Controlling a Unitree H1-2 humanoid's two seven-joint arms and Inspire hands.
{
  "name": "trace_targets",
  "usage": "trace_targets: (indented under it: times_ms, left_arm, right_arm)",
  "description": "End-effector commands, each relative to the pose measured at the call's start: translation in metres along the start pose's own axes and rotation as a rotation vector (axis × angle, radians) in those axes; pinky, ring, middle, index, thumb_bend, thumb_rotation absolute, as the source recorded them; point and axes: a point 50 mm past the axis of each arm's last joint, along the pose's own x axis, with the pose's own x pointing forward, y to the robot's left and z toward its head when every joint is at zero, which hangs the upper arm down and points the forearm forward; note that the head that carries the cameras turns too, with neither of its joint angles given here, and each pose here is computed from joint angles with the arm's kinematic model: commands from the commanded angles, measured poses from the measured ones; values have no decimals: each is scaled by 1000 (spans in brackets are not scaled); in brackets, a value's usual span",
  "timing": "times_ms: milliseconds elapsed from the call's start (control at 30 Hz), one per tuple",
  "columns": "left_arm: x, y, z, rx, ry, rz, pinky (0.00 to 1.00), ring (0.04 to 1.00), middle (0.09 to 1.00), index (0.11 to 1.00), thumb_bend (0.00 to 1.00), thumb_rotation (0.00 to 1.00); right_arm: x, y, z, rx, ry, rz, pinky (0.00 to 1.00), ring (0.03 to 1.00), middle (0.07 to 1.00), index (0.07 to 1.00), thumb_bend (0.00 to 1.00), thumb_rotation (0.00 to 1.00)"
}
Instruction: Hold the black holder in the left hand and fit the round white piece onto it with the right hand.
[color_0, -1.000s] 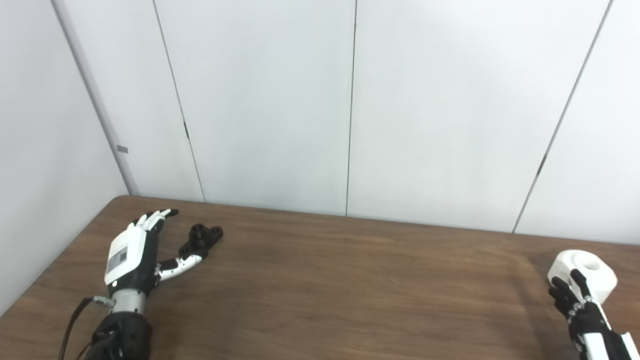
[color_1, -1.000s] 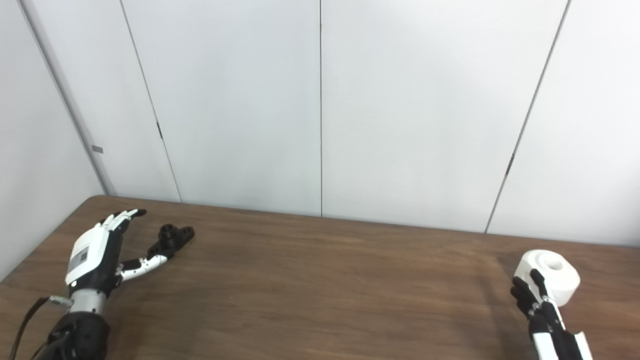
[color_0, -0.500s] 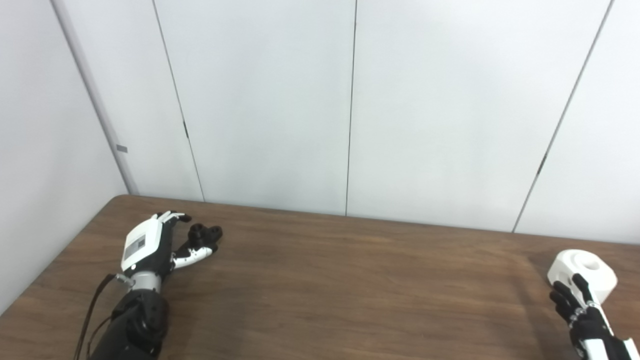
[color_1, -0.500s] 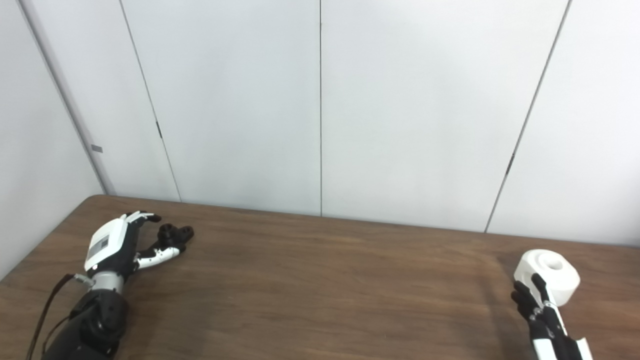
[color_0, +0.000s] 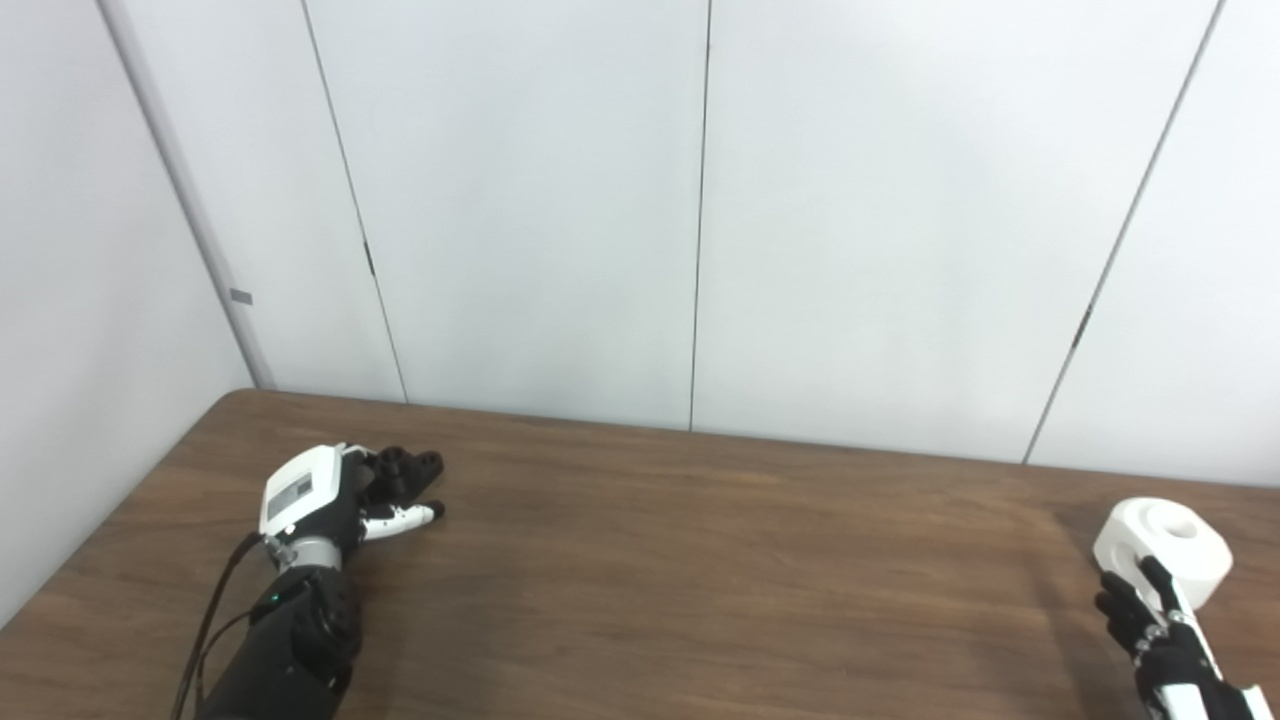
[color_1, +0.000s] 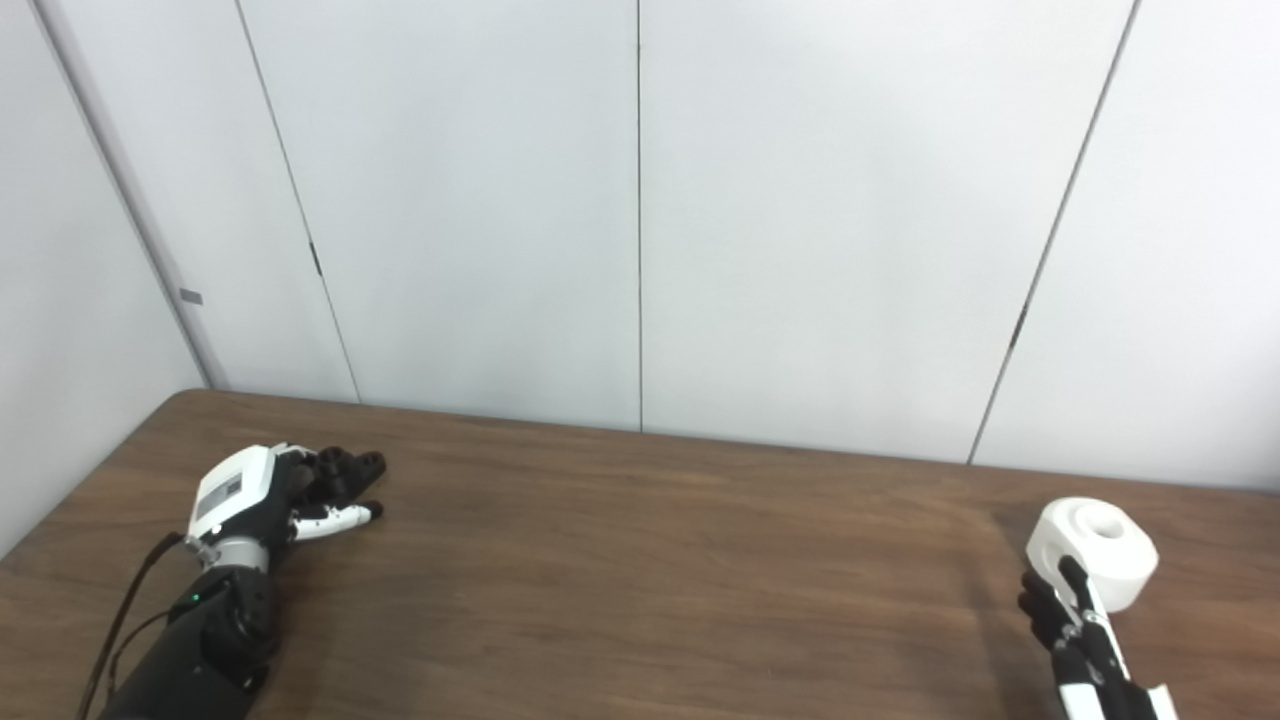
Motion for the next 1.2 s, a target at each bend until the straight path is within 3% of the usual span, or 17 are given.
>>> trace_targets:
  times_ms: [0, 300, 700, 967, 1033, 1167]
  left_arm:
    - [17, 33, 12, 38, -35, 104, 981, 974, 910, 726, 877, 359]
    - [16, 31, 5, 58, -17, 108, 991, 981, 909, 714, 871, 350]
    - [18, 32, 4, 79, 9, 81, 929, 948, 866, 640, 826, 385]
    - [18, 31, 5, 44, 8, 84, 910, 917, 826, 497, 800, 261]
    - [17, 31, 5, 39, 11, 86, 903, 918, 826, 486, 581, 117]
    - [13, 31, 4, 3, -6, 111, 849, 902, 806, 482, 524, 65]
  right_arm:
    - [-35, 10, -31, 53, 137, -27, 952, 908, 908, 977, 596, 907]
    - [-35, 9, -31, 48, 139, -28, 945, 902, 907, 978, 603, 910]
    - [-35, 9, -30, 46, 130, -30, 929, 878, 898, 972, 586, 909]
    - [-36, 9, -28, 36, 135, -21, 909, 891, 907, 974, 598, 920]
    - [-36, 8, -29, 28, 132, -22, 899, 888, 903, 972, 602, 925]
    - [-36, 8, -28, 37, 139, -24, 901, 892, 904, 973, 607, 912]
